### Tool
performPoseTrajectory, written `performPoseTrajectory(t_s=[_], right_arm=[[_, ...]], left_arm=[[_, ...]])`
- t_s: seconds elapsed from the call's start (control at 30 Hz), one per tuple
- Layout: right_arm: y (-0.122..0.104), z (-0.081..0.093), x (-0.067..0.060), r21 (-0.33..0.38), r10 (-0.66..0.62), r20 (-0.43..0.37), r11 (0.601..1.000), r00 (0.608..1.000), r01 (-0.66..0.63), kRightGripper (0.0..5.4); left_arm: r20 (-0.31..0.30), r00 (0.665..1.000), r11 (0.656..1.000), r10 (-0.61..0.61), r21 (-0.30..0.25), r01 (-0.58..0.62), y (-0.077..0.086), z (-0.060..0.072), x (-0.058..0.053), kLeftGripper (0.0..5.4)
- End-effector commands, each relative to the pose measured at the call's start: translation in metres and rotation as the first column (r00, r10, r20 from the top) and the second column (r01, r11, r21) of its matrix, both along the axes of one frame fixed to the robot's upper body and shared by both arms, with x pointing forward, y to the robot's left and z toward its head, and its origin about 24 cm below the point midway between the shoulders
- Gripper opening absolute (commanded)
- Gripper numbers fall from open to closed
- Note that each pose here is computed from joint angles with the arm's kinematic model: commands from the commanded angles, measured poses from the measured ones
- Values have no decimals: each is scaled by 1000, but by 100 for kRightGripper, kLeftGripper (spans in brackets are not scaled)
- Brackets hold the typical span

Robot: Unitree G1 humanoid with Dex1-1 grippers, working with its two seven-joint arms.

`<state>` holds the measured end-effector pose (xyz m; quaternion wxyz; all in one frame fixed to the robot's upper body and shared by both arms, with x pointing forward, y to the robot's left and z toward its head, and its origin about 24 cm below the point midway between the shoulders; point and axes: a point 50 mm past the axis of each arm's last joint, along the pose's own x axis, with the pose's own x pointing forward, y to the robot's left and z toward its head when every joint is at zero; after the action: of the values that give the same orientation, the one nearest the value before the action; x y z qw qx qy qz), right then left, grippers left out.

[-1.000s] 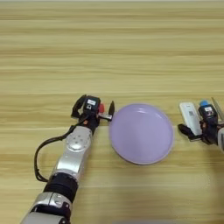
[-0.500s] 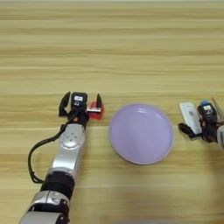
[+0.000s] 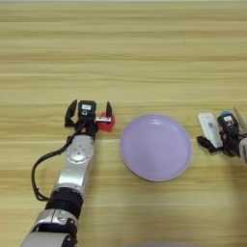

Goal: Move the objects on the table

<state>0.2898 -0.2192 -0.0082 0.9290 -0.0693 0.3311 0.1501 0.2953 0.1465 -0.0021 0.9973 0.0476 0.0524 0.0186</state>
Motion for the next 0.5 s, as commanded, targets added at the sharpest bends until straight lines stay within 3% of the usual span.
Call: performPoseTrajectory(t_s=[0.03, 0.5], right_arm=[[-2, -11, -7, -41, 23, -67, 999, 997, -26, 466], [0, -12, -6, -46, 32, -72, 998, 997, -36, 316]], left_arm=[[16, 1000, 1000, 16, -11, -16, 1, 3, 3, 540], [15, 1000, 1000, 17, -14, -16, 2, 3, 3, 540]])
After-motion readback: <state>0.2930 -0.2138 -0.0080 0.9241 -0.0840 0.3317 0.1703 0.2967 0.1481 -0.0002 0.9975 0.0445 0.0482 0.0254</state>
